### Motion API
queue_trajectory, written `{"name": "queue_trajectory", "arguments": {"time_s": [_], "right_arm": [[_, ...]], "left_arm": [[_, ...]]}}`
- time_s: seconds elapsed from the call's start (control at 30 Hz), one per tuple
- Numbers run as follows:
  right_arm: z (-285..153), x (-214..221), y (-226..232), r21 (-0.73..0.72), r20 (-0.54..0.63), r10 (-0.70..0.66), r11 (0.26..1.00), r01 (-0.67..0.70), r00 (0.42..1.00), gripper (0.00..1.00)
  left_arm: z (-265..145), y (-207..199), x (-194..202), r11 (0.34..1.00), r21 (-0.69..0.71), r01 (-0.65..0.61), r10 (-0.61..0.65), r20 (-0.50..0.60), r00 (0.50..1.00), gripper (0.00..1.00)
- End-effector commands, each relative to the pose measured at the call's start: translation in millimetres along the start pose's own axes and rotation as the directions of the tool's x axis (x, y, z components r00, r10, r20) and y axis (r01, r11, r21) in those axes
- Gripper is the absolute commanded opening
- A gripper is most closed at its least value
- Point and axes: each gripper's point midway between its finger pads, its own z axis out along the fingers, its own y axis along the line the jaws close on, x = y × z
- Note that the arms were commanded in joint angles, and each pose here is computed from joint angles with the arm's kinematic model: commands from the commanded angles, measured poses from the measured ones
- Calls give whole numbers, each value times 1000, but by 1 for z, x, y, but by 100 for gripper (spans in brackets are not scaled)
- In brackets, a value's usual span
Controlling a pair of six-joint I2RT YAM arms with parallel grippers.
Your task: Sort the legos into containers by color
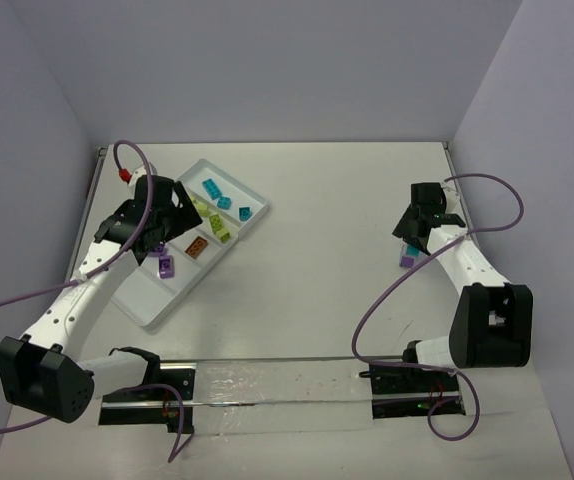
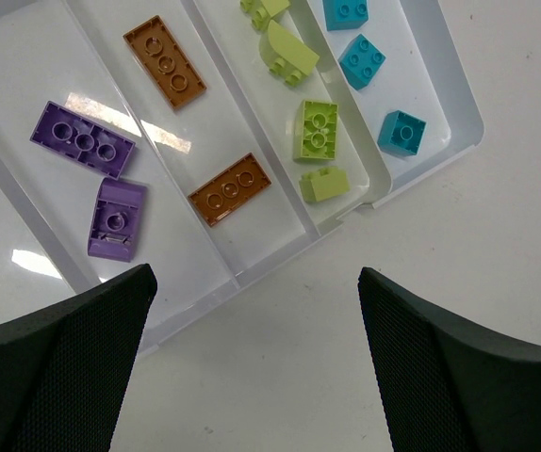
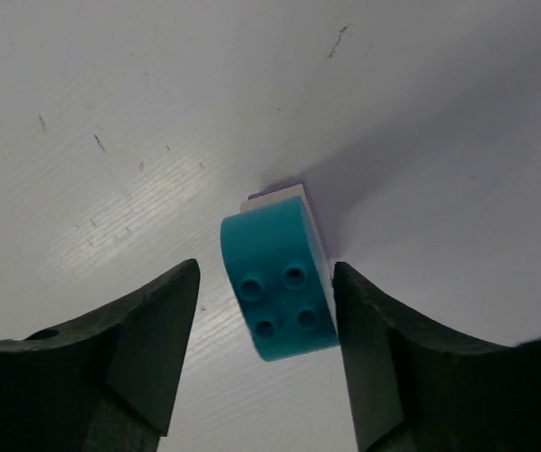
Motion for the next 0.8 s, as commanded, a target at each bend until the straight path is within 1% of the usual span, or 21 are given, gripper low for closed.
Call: {"name": "queue_trajectory", "arguments": {"time_s": [0.0, 0.23, 0.27, 0.3, 0.33, 0.37, 0.43, 0.5, 0.53, 0.6, 0.63, 0.7, 0.73, 0.77], "right_arm": [[2, -9, 3, -13, 38, 11, 1000, -11, 999, 60], [5, -7, 0, 11, 35, 13, 1000, -13, 999, 35], [5, -7, 1, 8, 36, 13, 1000, -13, 999, 29], [4, -8, 1, 5, 39, 15, 1000, -15, 999, 22], [3, -8, 4, -6, 37, 10, 1000, -10, 999, 21], [1, -8, 6, -17, 37, 8, 1000, -7, 999, 15], [-6, -10, 16, -67, 36, 11, 998, -9, 999, 7], [-20, -16, 29, -154, 53, 25, 988, -16, 998, 0], [-25, -18, 36, -199, 57, 28, 980, -16, 998, 0], [-46, -16, 66, -363, 55, 10, 932, 11, 998, 0], [-57, -13, 84, -455, 40, 5, 890, 14, 999, 0], [-76, -15, 103, -562, 47, 5, 827, 22, 999, 0], [-86, -17, 114, -618, 56, 9, 786, 27, 998, 0], [-100, -12, 128, -693, 45, -7, 720, 36, 999, 0]], "left_arm": [[-11, -18, -24, 998, 64, 3, -7, 63, 998, 96], [-12, -16, -23, 998, 66, 7, -11, 61, 998, 96], [-12, -16, -23, 998, 67, 6, -10, 61, 998, 96], [-13, -16, -23, 998, 69, 5, -9, 62, 998, 96], [-14, -17, -23, 998, 69, 5, -10, 62, 998, 96], [-14, -17, -24, 998, 70, 6, -10, 62, 998, 96], [-14, -20, -24, 996, 84, 10, -15, 62, 998, 96], [-14, -28, -23, 993, 119, 19, -25, 48, 999, 96], [-13, -30, -22, 991, 131, 21, -27, 42, 999, 96], [-12, -35, -19, 988, 152, 24, -28, 27, 999, 96], [-12, -37, -19, 987, 161, 24, -28, 22, 999, 96], [-13, -42, -18, 982, 186, 20, -23, 12, 1000, 96], [-14, -44, -18, 980, 197, 19, -22, 10, 1000, 96], [-16, -47, -18, 977, 215, 14, -16, 7, 1000, 96]]}}
